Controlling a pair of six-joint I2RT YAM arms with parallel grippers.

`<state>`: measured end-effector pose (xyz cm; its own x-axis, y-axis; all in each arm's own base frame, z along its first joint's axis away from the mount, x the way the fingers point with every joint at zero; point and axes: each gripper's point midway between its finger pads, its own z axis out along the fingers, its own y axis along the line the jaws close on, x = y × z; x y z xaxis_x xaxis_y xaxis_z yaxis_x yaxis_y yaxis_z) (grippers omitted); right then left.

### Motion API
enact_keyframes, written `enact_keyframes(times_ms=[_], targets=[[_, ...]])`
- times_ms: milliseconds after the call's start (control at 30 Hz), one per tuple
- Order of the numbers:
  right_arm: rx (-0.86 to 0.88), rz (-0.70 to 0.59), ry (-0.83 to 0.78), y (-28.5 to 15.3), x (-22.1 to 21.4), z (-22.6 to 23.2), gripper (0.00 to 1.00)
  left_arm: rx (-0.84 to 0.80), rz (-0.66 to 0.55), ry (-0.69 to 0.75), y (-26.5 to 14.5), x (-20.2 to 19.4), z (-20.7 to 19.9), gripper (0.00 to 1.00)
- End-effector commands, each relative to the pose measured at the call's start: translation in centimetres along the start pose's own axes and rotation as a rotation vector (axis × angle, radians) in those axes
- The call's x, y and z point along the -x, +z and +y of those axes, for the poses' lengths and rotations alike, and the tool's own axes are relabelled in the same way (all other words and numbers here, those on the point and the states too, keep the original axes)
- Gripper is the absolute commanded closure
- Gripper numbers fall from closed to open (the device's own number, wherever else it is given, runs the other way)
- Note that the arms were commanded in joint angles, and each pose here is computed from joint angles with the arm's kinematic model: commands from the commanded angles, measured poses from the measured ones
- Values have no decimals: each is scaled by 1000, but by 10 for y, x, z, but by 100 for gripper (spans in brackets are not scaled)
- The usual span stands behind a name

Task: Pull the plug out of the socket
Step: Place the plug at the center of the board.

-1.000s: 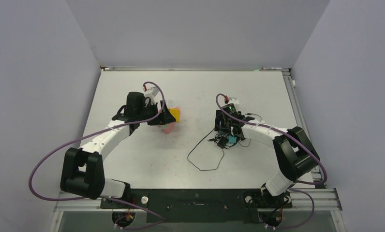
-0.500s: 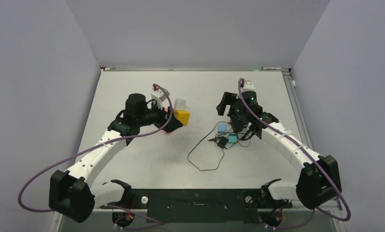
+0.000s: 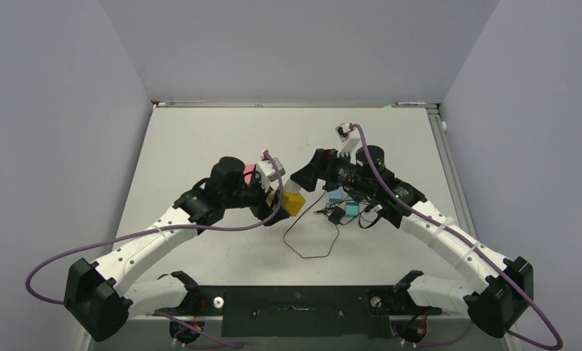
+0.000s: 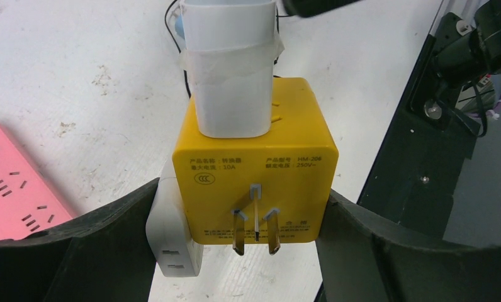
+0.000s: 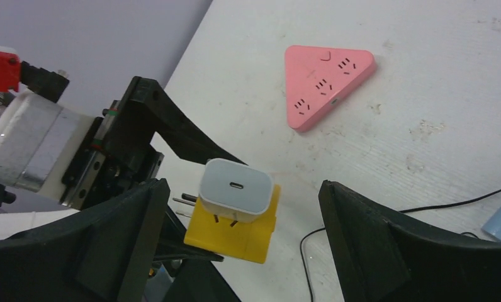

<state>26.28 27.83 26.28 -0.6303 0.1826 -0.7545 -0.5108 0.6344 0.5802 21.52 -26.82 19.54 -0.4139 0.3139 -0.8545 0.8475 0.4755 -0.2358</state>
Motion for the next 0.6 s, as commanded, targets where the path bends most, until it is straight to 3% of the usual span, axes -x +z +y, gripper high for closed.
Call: enact_keyframes(times_ms=[0, 367, 567], targets=[[85, -76, 80, -6, 14, 26, 5, 66, -90, 91, -6, 31, 7, 100], [80, -17, 80, 8, -6, 37, 7, 91, -93, 79, -6, 32, 11, 100], [76, 8, 66, 20, -19, 46, 15, 92, -92, 79, -6, 32, 11, 100]])
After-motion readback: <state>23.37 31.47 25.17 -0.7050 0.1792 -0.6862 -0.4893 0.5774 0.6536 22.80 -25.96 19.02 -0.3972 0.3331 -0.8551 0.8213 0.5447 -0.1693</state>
